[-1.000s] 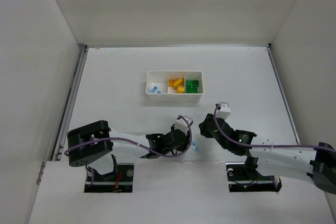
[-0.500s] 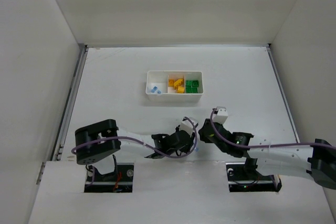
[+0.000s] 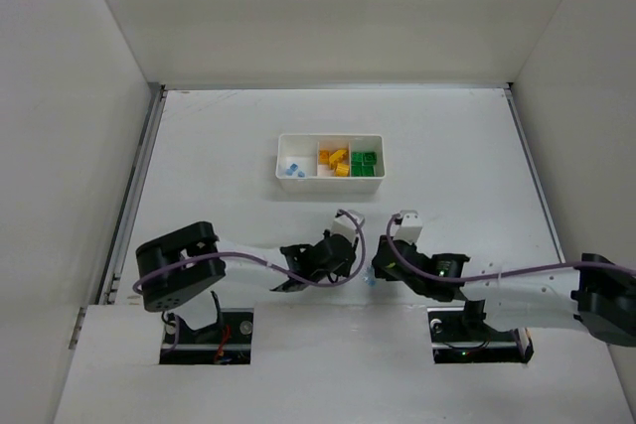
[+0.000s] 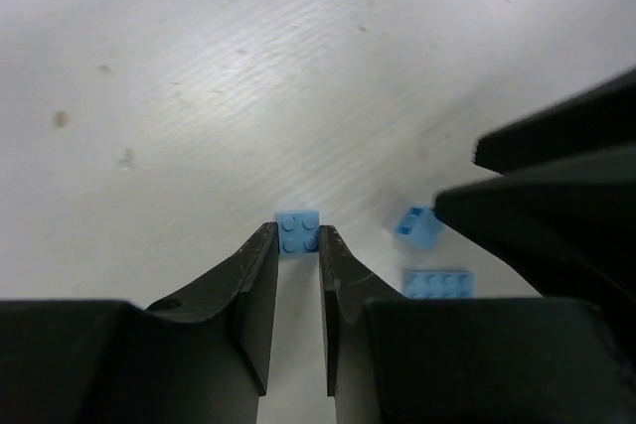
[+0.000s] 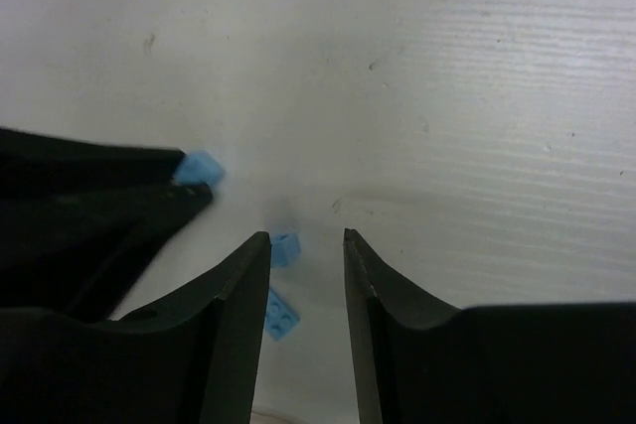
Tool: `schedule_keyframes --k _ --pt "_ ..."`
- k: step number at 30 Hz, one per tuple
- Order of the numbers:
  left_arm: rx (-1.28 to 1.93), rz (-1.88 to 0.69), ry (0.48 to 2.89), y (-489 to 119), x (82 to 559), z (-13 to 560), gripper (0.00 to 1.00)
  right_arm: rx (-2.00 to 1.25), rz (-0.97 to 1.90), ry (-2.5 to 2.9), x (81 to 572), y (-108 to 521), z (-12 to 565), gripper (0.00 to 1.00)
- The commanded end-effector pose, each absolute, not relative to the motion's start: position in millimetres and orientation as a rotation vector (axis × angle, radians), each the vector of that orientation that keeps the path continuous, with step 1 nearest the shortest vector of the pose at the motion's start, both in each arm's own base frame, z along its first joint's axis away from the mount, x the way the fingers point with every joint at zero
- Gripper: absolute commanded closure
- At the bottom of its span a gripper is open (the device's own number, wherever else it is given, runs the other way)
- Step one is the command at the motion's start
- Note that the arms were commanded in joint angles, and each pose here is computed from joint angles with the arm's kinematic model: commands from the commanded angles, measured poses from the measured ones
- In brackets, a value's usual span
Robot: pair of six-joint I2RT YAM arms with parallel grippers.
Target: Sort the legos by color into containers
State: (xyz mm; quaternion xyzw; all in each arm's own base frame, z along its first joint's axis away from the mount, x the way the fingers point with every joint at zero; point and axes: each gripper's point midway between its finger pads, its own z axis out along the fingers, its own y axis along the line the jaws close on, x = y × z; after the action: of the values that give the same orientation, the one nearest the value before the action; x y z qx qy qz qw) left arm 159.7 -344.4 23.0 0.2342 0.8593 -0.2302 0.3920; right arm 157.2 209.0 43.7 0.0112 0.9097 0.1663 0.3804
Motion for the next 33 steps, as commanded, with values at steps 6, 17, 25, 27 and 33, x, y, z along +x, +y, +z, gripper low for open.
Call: schedule_keyframes --k 6,17,25,27,33 --pt "0.327 -0.593 2.129 -294.4 203.3 60.3 0.87 -0.075 0.405 2.338 153.7 234.7 48.4 0.5" --pt "-0.007 -0.639 1.972 -235.0 257.0 128.3 0.87 -0.149 0.398 2.357 149.0 248.2 47.1 0.51" --pt "-0.206 -0.625 1.876 -208.8 307.3 169.8 0.85 -0.207 0.302 2.39 150.0 253.6 31.4 0.62" --pt "-0.219 -0.617 1.867 -209.1 317.5 175.4 0.85 -0.215 0.285 2.389 150.0 254.4 29.3 0.67" --pt "-0.245 -0.567 1.867 -209.7 352.7 175.2 0.85 -0.205 0.291 2.36 150.7 254.8 36.7 0.75"
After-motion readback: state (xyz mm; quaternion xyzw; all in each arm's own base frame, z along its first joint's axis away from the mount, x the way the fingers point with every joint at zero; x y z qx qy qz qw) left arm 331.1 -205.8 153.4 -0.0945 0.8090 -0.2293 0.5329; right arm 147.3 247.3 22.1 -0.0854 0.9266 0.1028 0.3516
